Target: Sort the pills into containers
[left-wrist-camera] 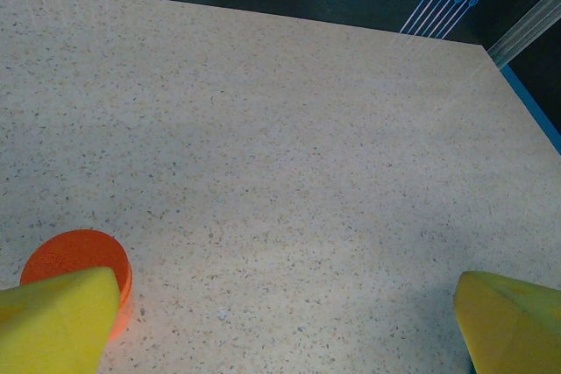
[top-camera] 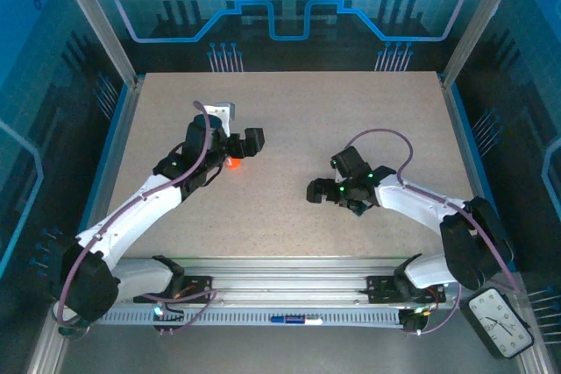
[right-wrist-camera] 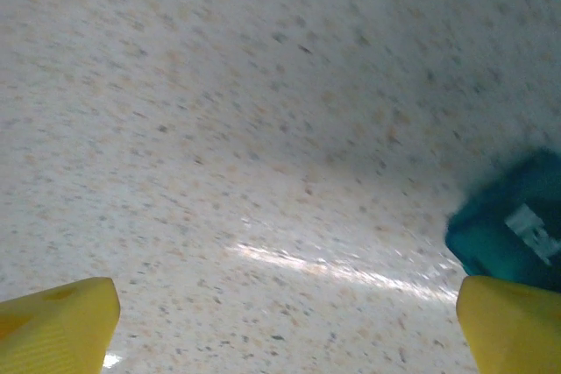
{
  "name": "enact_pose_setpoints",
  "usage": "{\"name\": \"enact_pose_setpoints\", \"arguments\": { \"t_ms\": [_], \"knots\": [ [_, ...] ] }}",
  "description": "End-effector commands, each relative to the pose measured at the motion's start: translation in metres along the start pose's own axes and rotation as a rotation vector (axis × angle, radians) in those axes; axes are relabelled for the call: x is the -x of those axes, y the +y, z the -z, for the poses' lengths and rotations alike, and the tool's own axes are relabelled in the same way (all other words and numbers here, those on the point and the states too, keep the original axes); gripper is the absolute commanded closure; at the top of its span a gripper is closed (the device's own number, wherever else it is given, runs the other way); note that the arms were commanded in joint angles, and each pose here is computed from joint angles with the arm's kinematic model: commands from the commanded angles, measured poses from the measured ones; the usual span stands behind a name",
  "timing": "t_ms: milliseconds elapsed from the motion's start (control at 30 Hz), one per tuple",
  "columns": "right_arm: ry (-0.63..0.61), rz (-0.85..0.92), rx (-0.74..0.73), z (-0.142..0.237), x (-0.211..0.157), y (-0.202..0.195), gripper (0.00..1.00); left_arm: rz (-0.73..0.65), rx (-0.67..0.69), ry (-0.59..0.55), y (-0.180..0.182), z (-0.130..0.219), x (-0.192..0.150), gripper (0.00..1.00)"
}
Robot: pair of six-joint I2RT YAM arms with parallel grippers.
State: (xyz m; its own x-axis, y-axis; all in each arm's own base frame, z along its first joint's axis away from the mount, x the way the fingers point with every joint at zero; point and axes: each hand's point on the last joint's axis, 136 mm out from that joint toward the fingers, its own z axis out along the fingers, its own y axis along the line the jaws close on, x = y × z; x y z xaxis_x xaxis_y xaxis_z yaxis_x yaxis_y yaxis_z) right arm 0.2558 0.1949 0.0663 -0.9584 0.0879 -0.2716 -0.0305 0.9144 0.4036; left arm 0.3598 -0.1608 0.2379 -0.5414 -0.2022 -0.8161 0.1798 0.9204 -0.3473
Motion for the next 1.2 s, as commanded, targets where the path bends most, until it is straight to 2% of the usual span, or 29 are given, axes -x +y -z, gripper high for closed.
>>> {"name": "enact_pose_setpoints", "arguments": {
  "t_ms": [0, 167, 233, 300, 367, 467, 600, 900, 1167],
  "knots": [
    [-0.055, 0.096, 0.056, 0.020, 0.017, 0.019, 0.00, -0.026, 0.007, -0.015, -0.002, 0.004, 0.006, 0.01],
    [-0.232, 0.131, -0.061, 0.055, 0.039, 0.001, 0.00, -0.015, -0.017, -0.008, -0.006, 0.002, 0.002, 0.01],
    [-0.256, 0.146, -0.100, 0.063, 0.040, -0.010, 0.00, -0.009, -0.033, -0.007, -0.009, 0.000, 0.001, 0.01],
    [-0.250, 0.138, -0.063, 0.065, 0.037, -0.018, 0.00, 0.001, -0.045, -0.003, -0.011, -0.002, 0.000, 0.01],
    [-0.239, 0.101, -0.052, 0.063, 0.034, -0.030, 0.05, 0.007, -0.050, 0.007, -0.012, -0.005, -0.003, 0.01],
    [-0.197, 0.036, -0.097, 0.055, 0.026, -0.055, 0.11, 0.009, -0.055, 0.024, -0.015, -0.009, -0.006, 0.01],
    [-0.128, -0.007, -0.153, 0.037, 0.013, -0.076, 0.14, 0.001, -0.061, 0.042, -0.021, -0.014, -0.010, 0.01],
    [-0.069, -0.043, -0.193, 0.016, -0.004, -0.094, 0.15, -0.011, -0.067, 0.052, -0.026, -0.015, -0.012, 0.01],
    [-0.015, -0.050, -0.111, 0.005, -0.022, -0.084, 0.18, -0.010, -0.070, 0.052, -0.028, -0.015, -0.013, 0.01]
  ]
}}
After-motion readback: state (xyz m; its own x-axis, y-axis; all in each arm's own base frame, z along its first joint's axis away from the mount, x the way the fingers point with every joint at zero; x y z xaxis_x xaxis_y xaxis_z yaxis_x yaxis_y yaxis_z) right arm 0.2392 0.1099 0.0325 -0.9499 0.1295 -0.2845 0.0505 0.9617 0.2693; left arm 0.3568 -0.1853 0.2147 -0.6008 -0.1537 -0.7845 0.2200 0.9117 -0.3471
